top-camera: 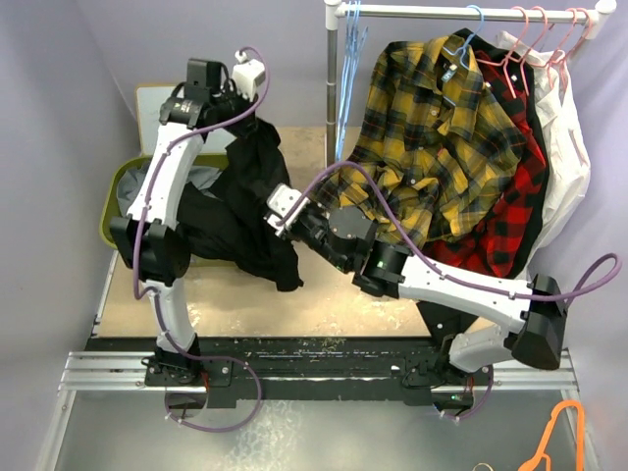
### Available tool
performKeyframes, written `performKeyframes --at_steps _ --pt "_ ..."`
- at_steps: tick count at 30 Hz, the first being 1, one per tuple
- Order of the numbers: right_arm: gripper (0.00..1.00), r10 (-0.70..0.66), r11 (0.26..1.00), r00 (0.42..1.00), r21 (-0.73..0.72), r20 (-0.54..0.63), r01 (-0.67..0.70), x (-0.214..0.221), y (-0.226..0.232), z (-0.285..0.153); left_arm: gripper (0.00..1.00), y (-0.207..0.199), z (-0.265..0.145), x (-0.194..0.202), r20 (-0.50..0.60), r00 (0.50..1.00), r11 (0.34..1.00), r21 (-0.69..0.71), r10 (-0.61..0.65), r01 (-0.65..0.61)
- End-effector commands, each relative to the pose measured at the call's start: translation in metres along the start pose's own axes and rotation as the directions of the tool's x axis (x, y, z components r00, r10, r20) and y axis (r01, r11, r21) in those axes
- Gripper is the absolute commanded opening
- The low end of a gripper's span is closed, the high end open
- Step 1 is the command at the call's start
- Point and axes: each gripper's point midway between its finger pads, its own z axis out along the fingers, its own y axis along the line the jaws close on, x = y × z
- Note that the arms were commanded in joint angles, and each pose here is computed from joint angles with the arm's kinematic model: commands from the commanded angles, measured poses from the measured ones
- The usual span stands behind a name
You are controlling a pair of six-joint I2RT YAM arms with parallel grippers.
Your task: Place the shirt on the hanger
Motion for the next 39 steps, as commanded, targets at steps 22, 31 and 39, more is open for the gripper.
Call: performKeyframes --at_steps 22,31,39 --pt "0.00 0.634 0.647 0.771 0.584 -0.056 -0.489 0.186 -0.044 -0.046 0.99 -0.115 -0.177 0.068 -0.083 0.890 0.833 0.400 0.449 -0.383" --pt "0.00 0.667 0.630 0.742 0.577 -0.060 -0.520 0.193 -0.036 -0.044 0.99 -0.146 -0.147 0.145 -0.213 0.639 0.660 0.415 0.740 -0.626" --pt "0.00 0.691 0.609 0.721 0.576 -0.049 -0.545 0.194 -0.033 -0.042 0.99 -0.176 -0.100 0.177 -0.199 0.533 0.556 0.480 0.822 -0.679"
